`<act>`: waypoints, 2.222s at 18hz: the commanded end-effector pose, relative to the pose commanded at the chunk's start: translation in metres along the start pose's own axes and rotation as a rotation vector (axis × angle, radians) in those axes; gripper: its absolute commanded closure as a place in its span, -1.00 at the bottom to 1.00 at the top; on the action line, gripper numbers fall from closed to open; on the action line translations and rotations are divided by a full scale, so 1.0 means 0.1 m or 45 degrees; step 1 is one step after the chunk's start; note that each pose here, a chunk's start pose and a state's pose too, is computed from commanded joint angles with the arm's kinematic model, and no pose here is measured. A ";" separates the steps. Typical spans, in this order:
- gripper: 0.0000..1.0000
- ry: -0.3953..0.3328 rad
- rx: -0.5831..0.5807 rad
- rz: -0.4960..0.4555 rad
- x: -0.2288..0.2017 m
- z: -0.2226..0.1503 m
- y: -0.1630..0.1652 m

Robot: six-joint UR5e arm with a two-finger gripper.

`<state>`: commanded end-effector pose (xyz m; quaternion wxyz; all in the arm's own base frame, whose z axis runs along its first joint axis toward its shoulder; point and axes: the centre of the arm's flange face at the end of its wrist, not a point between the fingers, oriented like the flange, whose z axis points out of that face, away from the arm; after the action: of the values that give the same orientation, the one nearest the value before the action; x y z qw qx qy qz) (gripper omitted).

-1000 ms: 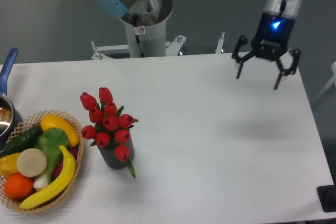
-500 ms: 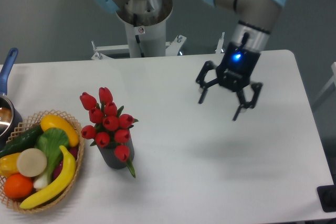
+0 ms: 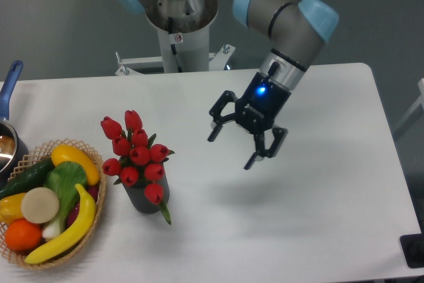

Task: Pick up the flowers from the vase
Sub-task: 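Move the open gripper toward the red tulip stems above the vase, then position the gripper around the tulip stems and close on them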

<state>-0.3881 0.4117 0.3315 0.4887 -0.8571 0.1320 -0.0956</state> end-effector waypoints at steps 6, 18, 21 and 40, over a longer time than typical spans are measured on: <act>-1.00 0.071 0.073 0.006 0.13 0.22 -0.09; -1.00 0.180 0.051 0.068 0.38 0.65 -0.11; -1.00 0.200 0.050 0.074 0.43 0.72 -0.14; -0.26 0.267 0.057 0.117 0.47 1.06 -0.21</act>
<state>-0.3095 0.4924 0.2977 0.4950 -0.8244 0.2194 -0.1651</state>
